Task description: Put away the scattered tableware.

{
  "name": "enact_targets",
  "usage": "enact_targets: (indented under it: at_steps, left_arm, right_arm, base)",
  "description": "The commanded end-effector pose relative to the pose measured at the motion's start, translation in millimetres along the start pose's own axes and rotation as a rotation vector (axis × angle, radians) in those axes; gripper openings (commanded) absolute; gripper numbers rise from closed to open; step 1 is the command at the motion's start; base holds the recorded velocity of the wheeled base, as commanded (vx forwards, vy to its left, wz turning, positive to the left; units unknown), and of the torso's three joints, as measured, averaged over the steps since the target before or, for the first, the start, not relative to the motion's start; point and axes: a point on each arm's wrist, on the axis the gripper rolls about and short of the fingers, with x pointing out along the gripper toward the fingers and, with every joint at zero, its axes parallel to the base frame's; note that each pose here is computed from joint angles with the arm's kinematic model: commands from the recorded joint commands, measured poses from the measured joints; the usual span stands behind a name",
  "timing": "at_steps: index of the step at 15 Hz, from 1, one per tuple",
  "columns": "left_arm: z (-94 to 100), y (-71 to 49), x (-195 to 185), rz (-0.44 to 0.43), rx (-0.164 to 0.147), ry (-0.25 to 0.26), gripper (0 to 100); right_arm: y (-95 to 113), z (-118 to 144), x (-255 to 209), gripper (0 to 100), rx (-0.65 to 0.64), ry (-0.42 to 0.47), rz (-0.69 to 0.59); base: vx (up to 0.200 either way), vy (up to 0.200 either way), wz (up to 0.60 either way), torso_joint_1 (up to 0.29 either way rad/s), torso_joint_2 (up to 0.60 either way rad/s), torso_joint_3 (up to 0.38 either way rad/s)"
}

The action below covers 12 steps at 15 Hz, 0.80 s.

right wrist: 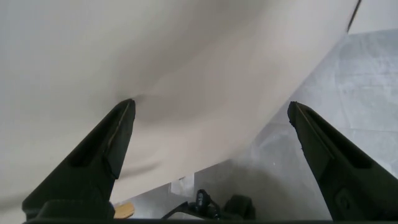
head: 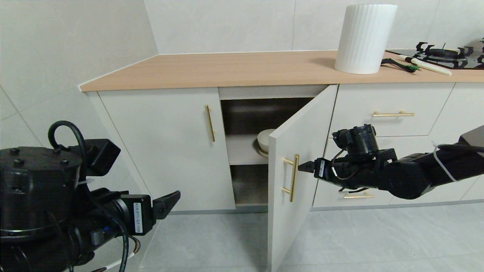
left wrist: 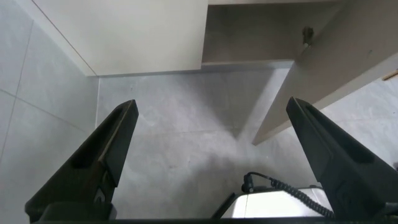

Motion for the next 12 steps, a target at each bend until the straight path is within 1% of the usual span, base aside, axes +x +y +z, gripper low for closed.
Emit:
enact_targets:
  at_steps: [1,4,7,10,12]
  left_arm:
    - [-0.9,-0.1,0.8,0.002,0.002,0.006,100]
    - [0.0,-0.3,0.7,0.001,0.003,0.003,100]
    - [-0.4,-1.3,2.7,0.003,0.004,0.008,100]
    - [0.1,-2.1,4.0,0.005,0.004,0.008,100]
    - [1.4,-1.8,3.3,0.003,0.0,0.003,100]
  right_arm:
    - [-0.3,-1.5,2.6,100,-0.001,0.002,0.0]
    - [3.8,-5.3,9.9,100,0.031,-0.008,0.022]
    - [5.8,-6.4,20.4,100,0.07,-0.055,0.051]
    - [8.7,-1.5,25.6,100,0.141,-0.108,0.09]
    - [10.6,3.0,32.2,100,0.198,-0.137,0.088]
  base:
    - [0.2,0.0,0.0,0.007,0.0,0.002]
    - [0.2,0.0,0.0,-0.004,0.0,0.002]
    - [0.2,0.0,0.0,0.005,0.0,-0.001]
    - [0.0,0.0,0.0,0.0,0.0,0.0]
    - [0.0,0.0,0.0,0.0,0.0,0.0]
